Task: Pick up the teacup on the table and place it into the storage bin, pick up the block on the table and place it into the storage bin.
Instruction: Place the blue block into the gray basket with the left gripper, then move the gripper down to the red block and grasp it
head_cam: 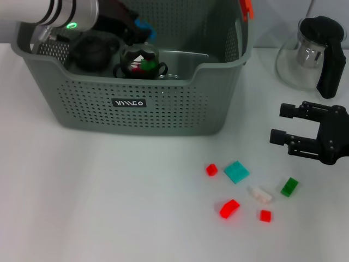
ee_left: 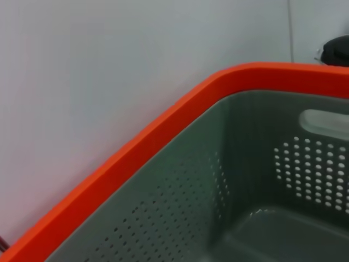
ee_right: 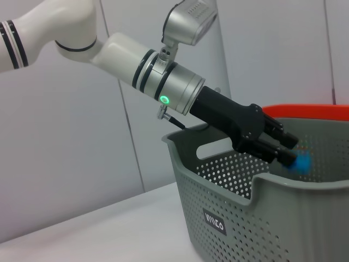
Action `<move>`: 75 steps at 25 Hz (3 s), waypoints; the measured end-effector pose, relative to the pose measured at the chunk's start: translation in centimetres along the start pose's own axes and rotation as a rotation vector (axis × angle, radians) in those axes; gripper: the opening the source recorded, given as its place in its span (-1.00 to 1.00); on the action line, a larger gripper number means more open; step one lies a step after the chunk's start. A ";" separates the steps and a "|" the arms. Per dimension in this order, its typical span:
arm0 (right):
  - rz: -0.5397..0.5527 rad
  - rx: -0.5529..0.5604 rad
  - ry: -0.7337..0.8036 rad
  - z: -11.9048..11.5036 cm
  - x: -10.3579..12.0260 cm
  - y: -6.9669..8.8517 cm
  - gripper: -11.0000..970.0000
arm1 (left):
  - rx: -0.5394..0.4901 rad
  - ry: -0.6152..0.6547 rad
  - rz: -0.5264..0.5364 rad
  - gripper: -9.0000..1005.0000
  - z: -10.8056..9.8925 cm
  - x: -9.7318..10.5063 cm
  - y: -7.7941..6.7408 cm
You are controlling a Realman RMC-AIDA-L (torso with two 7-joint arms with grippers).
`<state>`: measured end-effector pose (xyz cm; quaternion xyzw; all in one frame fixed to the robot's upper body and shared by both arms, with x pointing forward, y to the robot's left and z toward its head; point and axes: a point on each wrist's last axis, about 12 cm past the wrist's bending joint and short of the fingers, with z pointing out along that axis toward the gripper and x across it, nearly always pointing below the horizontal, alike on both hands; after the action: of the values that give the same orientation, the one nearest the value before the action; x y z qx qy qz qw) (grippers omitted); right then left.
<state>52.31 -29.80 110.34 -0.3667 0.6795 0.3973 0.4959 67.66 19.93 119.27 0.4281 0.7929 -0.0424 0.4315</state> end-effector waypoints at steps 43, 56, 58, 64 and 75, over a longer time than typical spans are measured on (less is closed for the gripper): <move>0.025 -0.140 0.166 0.1 -0.4 1.1 0.53 | 0.374 -0.526 -0.204 0.23 -11.1 20.8 -10.3; 0.002 -0.188 0.714 3.9 -5.9 0.1 0.52 | 0.397 -0.479 -0.208 0.23 -10.7 21.2 -10.6; -0.024 -0.214 0.776 5.3 -6.4 0.3 0.52 | 0.405 -0.484 -0.205 0.23 -10.9 21.3 -10.7; -0.100 -0.244 0.899 8.4 -6.9 1.0 0.52 | 0.403 -0.482 -0.217 0.23 -10.9 21.5 -11.0; -0.271 -0.284 0.941 12.8 -5.9 2.6 0.52 | 0.371 -0.492 -0.243 0.23 -11.0 21.8 -10.9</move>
<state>56.29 -16.51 114.00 -0.6546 0.7149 0.2095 0.1285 47.04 31.94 107.13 0.3788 0.6890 -0.3391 0.5166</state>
